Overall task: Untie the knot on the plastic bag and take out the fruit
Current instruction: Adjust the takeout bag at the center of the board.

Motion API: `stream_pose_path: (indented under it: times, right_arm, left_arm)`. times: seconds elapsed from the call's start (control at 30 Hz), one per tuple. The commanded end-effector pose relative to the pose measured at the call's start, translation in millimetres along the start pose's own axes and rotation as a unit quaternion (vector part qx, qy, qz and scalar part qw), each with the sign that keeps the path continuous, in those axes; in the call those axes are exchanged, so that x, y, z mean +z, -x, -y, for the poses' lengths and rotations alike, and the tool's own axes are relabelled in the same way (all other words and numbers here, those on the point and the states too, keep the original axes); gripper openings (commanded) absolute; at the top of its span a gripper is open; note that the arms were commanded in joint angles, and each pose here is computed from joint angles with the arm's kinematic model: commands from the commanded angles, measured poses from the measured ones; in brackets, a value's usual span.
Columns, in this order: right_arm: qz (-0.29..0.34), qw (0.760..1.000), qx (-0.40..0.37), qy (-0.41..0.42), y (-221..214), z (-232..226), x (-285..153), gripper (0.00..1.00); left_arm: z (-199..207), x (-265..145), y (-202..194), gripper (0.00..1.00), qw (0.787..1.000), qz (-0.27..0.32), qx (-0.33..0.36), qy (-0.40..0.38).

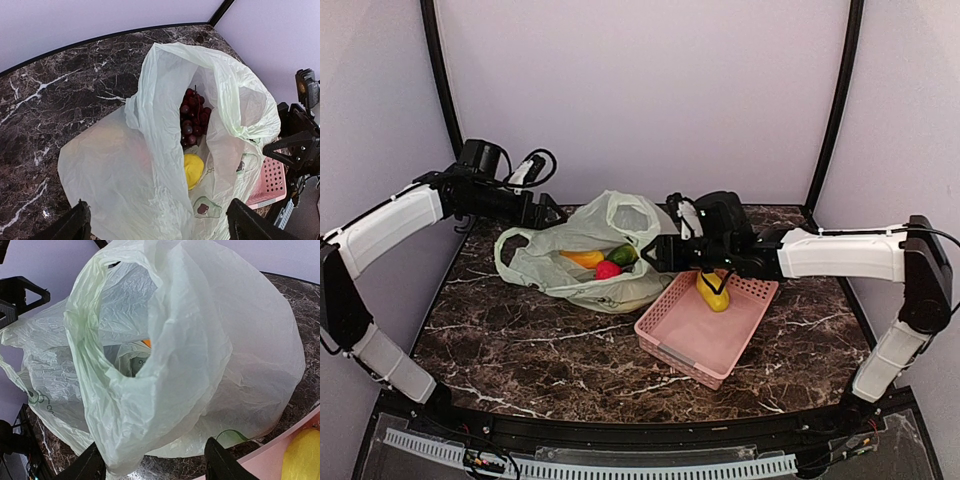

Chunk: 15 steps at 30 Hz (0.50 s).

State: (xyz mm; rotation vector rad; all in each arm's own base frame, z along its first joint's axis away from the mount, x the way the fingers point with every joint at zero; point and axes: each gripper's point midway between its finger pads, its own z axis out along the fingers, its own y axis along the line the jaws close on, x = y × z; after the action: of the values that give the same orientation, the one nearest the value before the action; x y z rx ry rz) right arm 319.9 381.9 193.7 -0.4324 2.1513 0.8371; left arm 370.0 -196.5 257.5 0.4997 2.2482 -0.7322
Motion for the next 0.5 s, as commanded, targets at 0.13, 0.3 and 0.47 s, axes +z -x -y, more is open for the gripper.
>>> stream_pose_path:
  times: [0.13,0.3,0.47]
  right_arm:
    - [0.008,1.000,0.003,-0.003,6,-1,5,0.61]
    - [0.007,1.000,0.000,-0.004,5,-1,6,0.57]
    - [0.006,1.000,-0.003,-0.005,5,0,6,0.54]
  left_arm:
    - [-4,34,19,0.98,1.000,-0.012,0.005,0.005]
    - [-13,61,22,0.99,0.999,-0.036,-0.001,0.002]
    - [-12,79,20,0.99,0.998,-0.057,-0.010,-0.013]
